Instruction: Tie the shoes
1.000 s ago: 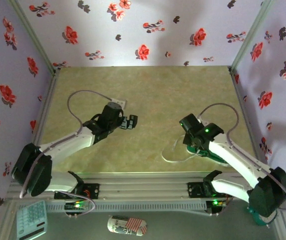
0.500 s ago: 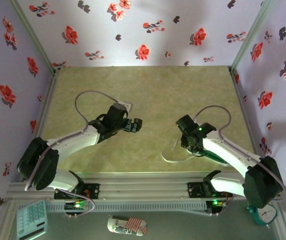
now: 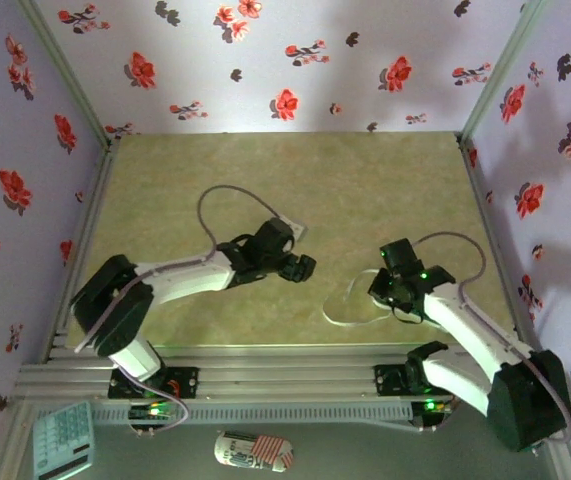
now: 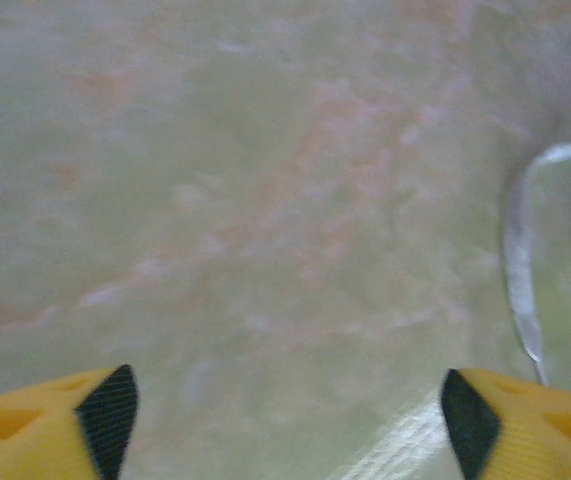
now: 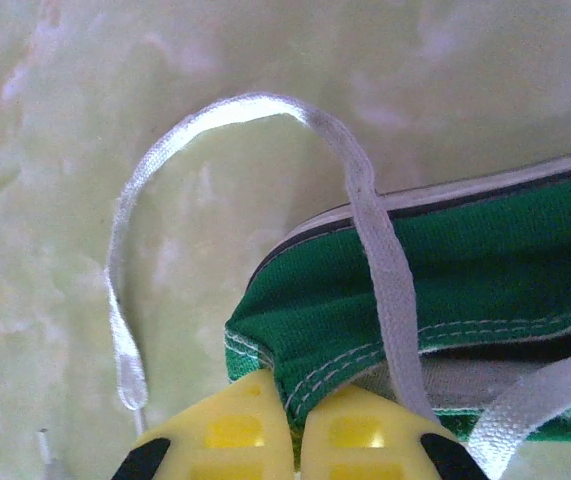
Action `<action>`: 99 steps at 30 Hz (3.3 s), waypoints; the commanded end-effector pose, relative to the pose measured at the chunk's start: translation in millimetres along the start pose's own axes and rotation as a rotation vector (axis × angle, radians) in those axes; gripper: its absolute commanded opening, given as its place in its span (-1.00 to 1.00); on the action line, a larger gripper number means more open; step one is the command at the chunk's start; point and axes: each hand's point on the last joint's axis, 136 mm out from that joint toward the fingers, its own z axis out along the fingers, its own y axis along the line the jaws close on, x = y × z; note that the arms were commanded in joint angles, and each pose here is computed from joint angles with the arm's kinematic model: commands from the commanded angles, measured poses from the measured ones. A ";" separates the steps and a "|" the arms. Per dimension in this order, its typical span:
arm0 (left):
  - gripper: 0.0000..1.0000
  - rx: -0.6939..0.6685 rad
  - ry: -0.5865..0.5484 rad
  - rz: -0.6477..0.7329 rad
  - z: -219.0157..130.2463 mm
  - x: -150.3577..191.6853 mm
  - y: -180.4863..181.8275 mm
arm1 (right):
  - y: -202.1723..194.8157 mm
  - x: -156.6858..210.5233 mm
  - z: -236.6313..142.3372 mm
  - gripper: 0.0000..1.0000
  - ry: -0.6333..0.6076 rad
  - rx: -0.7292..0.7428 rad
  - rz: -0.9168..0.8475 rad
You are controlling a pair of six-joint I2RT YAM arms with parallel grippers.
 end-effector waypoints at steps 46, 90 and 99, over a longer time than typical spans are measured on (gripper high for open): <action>0.07 -0.011 0.145 0.144 99.2 9.3 -117.9 | -16.7 16.1 25.1 -1.00 0.093 -0.136 0.233; -1.00 -0.114 0.132 0.151 91.6 -3.6 -99.8 | -20.6 9.1 14.3 -1.00 0.046 -0.110 0.189; -1.00 -0.034 -0.050 -0.017 30.2 -82.2 -71.7 | 22.0 -39.4 -40.1 -1.00 -0.116 -0.205 -0.007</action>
